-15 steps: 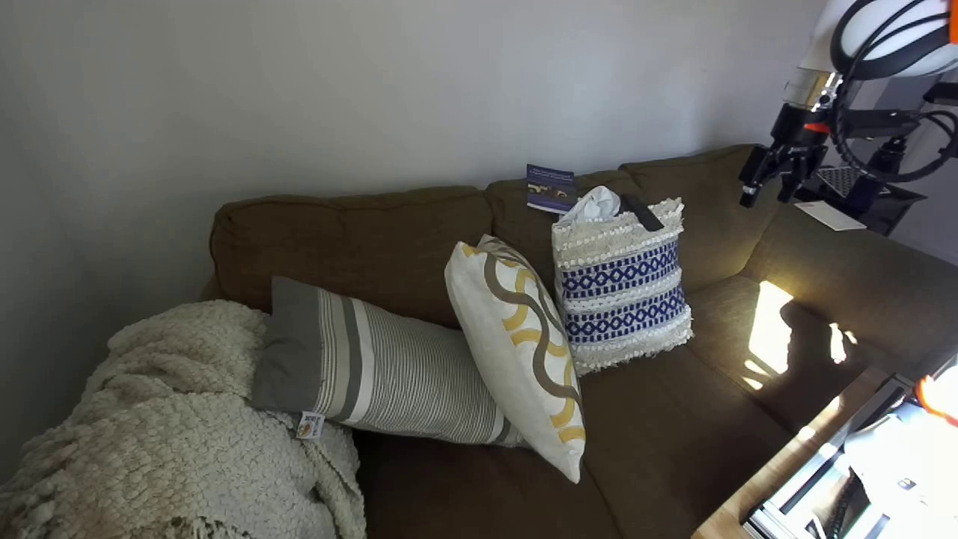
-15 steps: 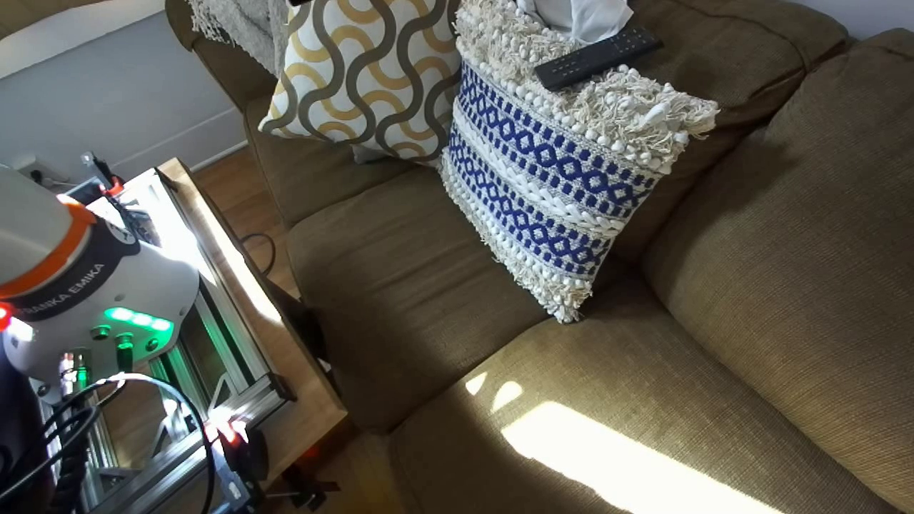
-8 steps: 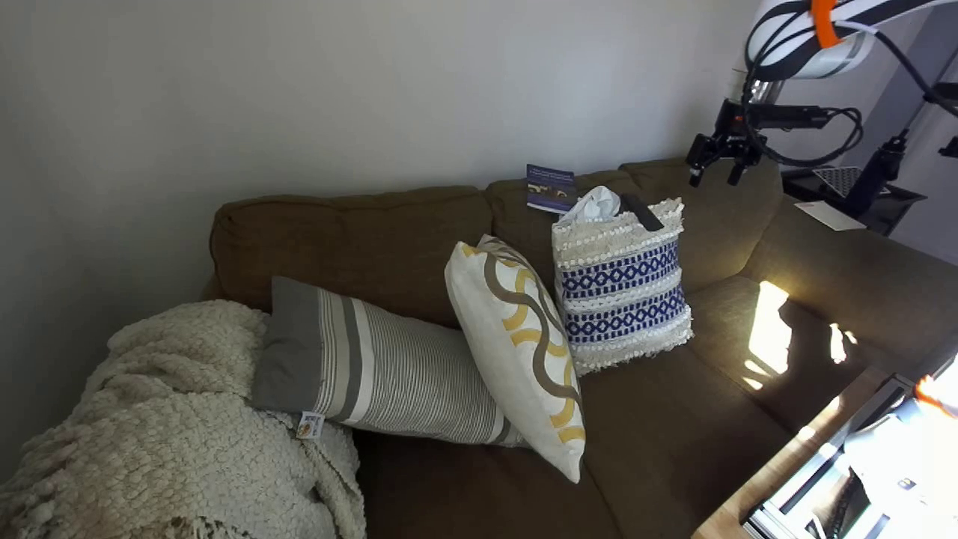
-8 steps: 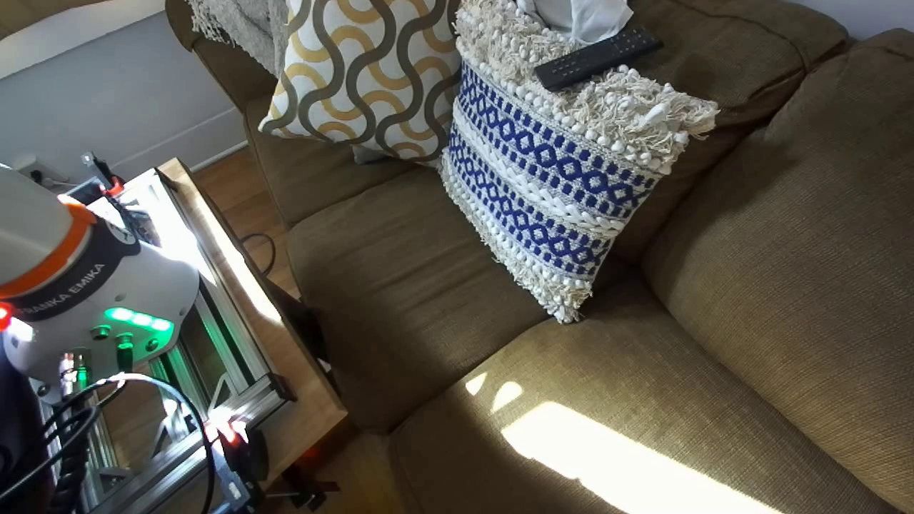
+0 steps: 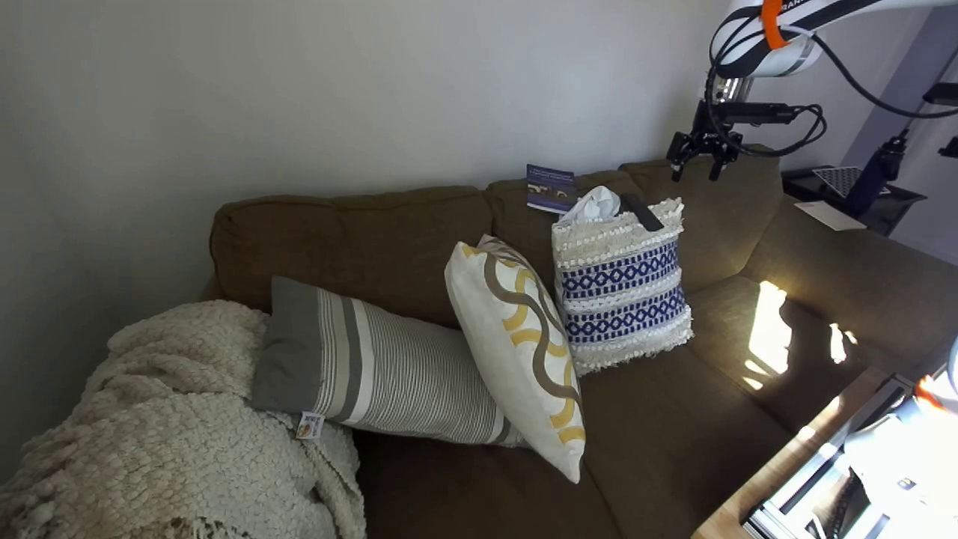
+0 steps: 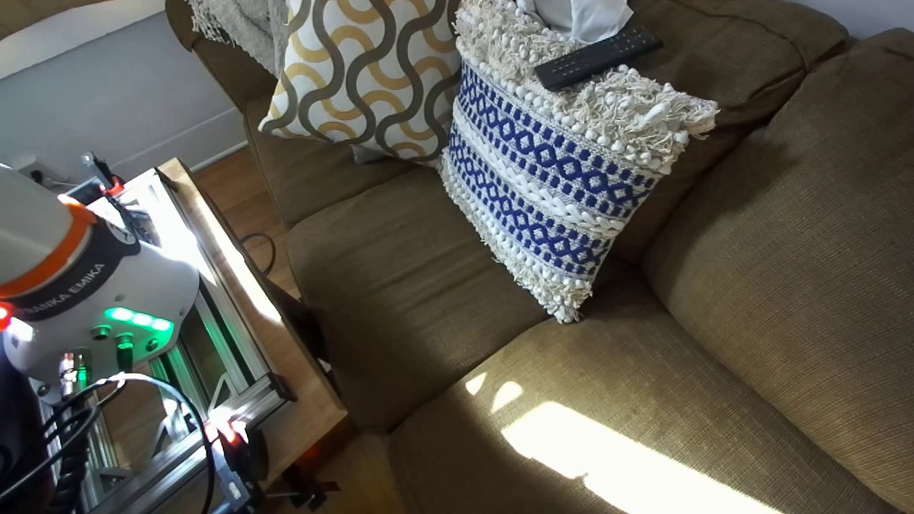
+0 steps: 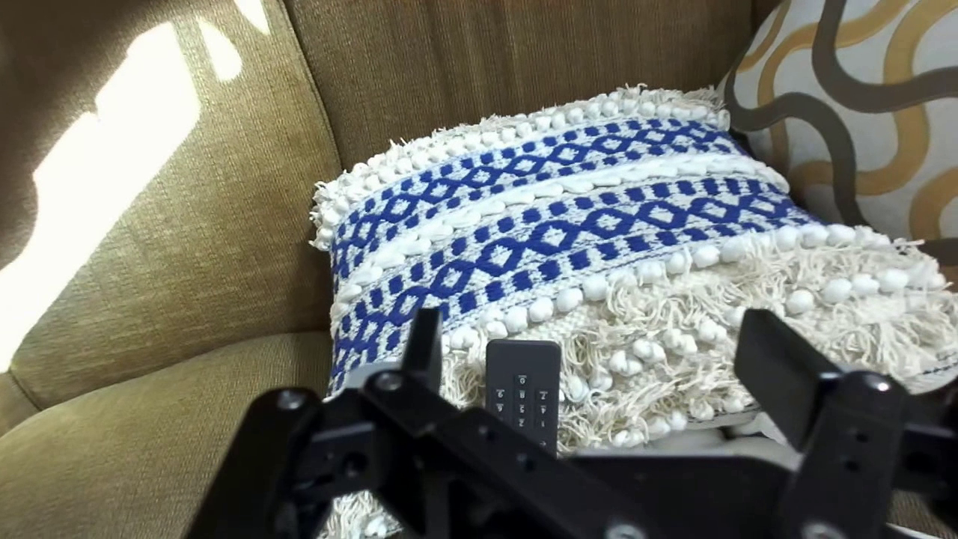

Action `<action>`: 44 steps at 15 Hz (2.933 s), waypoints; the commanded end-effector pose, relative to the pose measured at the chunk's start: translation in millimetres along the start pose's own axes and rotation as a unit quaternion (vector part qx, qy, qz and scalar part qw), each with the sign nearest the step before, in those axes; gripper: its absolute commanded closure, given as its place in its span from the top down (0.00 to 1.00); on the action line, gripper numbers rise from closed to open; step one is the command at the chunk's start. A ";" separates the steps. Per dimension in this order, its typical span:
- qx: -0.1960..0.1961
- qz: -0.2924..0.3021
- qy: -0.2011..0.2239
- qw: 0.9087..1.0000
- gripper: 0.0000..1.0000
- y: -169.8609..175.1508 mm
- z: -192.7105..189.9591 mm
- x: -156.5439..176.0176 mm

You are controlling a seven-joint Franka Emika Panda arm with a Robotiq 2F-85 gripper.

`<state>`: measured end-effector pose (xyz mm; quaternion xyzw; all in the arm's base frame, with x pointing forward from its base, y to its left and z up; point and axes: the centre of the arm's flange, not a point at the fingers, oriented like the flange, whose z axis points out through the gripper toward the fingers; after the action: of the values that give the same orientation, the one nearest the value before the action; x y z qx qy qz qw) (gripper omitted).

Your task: Put the black remote control on the seat of the sofa

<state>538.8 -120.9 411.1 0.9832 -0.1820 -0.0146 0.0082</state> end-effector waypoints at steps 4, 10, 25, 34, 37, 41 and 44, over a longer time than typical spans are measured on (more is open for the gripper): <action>0.012 0.006 0.144 0.989 1.00 25.3 16.5 38.4; 0.073 0.037 0.094 0.992 1.00 60.8 77.0 73.3; 0.073 -0.002 0.084 0.994 1.00 26.2 140.7 116.9; 0.075 -0.025 0.087 0.993 1.00 11.0 139.5 113.1; 0.081 -0.021 0.093 0.992 1.00 17.2 130.6 109.5; 0.069 -0.005 0.101 0.992 1.00 29.1 132.9 115.1; 0.073 0.000 0.105 0.992 1.00 36.9 146.2 122.7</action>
<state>638.6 -190.6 276.7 0.9792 -0.1744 0.0940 -0.0431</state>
